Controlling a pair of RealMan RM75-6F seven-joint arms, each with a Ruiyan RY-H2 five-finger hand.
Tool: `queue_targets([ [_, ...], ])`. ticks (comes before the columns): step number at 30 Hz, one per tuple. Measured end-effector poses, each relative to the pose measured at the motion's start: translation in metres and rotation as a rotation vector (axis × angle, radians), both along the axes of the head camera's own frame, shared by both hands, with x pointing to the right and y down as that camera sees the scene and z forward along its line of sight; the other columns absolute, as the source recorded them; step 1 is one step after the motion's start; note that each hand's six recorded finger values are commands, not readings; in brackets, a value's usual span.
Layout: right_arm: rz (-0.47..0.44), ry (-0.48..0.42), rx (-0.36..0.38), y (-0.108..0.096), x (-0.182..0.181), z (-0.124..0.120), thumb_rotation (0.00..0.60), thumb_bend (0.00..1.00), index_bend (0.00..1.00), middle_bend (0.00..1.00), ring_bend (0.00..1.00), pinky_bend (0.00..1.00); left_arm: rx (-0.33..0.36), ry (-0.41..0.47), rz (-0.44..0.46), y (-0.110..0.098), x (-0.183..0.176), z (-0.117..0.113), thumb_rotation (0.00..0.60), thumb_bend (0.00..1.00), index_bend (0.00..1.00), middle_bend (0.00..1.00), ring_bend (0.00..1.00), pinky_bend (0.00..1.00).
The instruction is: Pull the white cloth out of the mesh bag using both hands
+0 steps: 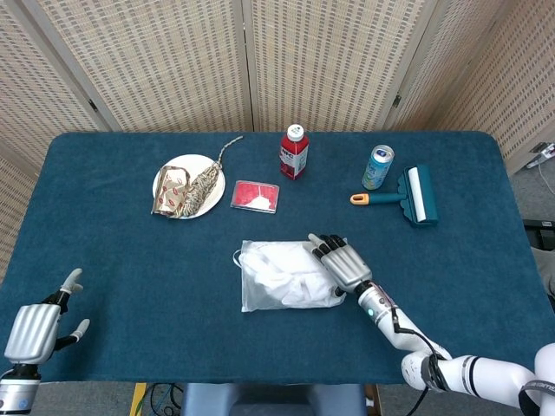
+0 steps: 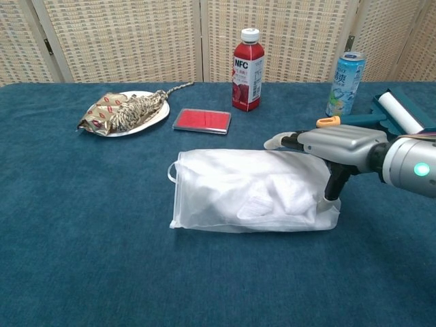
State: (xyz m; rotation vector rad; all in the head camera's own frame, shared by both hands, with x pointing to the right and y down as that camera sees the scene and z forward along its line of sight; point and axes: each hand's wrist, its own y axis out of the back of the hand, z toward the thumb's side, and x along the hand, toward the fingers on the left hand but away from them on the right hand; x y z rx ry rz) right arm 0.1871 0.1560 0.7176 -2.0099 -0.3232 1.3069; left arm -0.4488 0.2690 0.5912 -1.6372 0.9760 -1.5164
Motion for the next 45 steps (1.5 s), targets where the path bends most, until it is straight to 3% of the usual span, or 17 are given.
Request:
queue_targets([
  [10,-0.035,0.038,-0.028,-0.005,-0.007,0.008,0.600,0.01,0.03,0.22,0.17,0.25,-0.002,0.000,0.004,0.000,0.001,0.000,0.600,0.29,0.00,0.30,0.49,0.74],
  [16,-0.028,0.038,-0.041,-0.008,-0.010,0.014,0.600,0.44,0.16,0.31,0.24,0.30,-0.006,0.002,0.009,0.000,0.003,0.002,0.600,0.29,0.00,0.30,0.49,0.74],
  [18,-0.028,0.035,-0.037,-0.009,-0.011,0.016,0.600,0.56,0.25,0.38,0.32,0.40,-0.007,0.002,0.012,0.000,0.003,0.002,0.600,0.29,0.00,0.30,0.49,0.74],
  [21,-0.037,0.028,-0.019,-0.010,-0.014,0.018,0.600,0.65,0.38,0.49,0.44,0.54,-0.006,0.002,0.014,-0.001,0.004,0.001,0.600,0.29,0.00,0.30,0.49,0.74],
  [30,-0.049,-0.021,0.049,-0.013,-0.021,0.013,0.600,0.72,0.61,0.69,0.66,0.74,-0.004,0.004,0.016,-0.002,0.005,0.001,0.600,0.29,0.00,0.30,0.49,0.74],
  [41,-0.029,-0.162,0.179,-0.025,-0.022,-0.017,0.600,0.75,0.64,0.72,0.69,0.77,0.021,0.023,0.018,-0.009,0.009,-0.004,0.600,0.29,0.01,0.31,0.49,0.74],
  [45,-0.014,-0.227,0.237,-0.031,-0.020,-0.034,0.600,0.75,0.64,0.72,0.69,0.77,0.039,0.053,0.014,-0.016,0.013,-0.008,0.600,0.29,0.03,0.37,0.49,0.74],
])
